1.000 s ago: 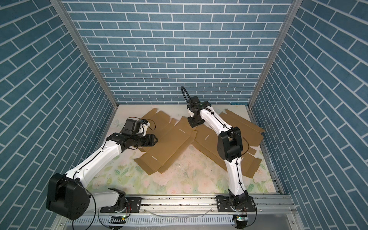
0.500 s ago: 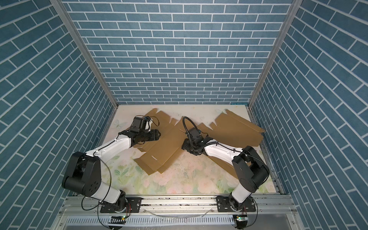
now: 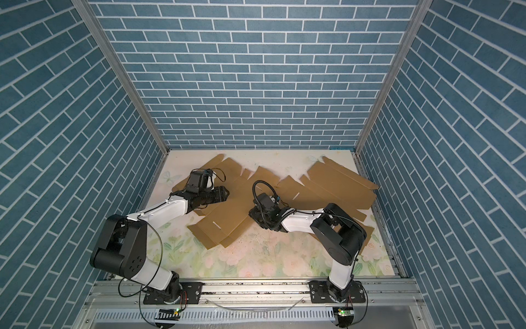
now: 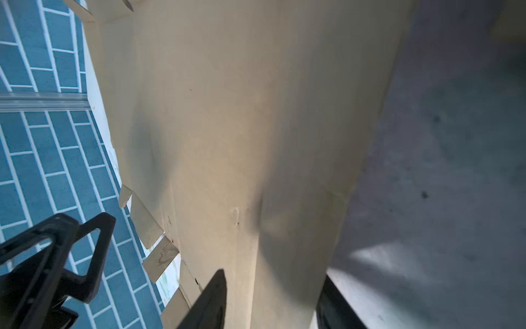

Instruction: Fold the paper box

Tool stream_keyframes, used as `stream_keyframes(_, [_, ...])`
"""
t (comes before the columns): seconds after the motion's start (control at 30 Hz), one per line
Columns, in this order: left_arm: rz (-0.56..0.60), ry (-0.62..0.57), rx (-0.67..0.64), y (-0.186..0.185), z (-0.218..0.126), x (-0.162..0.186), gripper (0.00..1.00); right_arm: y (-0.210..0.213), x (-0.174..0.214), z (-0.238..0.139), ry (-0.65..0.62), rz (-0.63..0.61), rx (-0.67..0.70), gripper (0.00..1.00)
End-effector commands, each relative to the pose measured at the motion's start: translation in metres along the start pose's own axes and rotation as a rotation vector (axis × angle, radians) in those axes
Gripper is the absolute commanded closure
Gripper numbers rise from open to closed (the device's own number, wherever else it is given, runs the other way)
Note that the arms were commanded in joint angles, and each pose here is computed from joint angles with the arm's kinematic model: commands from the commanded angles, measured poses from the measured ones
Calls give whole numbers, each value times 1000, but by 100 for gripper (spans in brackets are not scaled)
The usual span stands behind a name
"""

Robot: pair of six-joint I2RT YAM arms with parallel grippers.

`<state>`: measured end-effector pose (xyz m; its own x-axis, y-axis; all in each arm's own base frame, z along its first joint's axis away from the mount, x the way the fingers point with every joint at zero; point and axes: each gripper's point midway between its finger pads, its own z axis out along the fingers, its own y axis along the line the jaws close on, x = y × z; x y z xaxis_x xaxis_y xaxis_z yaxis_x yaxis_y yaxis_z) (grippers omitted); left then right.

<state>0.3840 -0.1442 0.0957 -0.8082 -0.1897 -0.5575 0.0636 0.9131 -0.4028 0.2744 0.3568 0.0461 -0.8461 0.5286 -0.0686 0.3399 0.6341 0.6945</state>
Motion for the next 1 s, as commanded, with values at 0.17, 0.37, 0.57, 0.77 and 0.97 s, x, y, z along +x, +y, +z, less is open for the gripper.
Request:
stream_keyframes(0.17, [0, 14, -1, 4, 4, 6, 31, -9, 10, 8, -14, 116, 2, 51])
stream_keyframes(0.37, [-7, 9, 1, 2, 0, 4, 33, -6, 10, 20, -23, 96, -7, 68])
stream_keyframes(0.57, [32, -7, -41, -4, -32, -13, 33, -12, 14, 20, 28, 20, 20, 97])
stream_keyframes(0.77, [96, -52, -34, -23, -85, -37, 33, -20, 0, -9, 232, -201, 87, 100])
stream_keyframes(0.97, [109, -31, 0, -33, -103, -30, 33, -59, -19, -81, 513, -560, 308, 100])
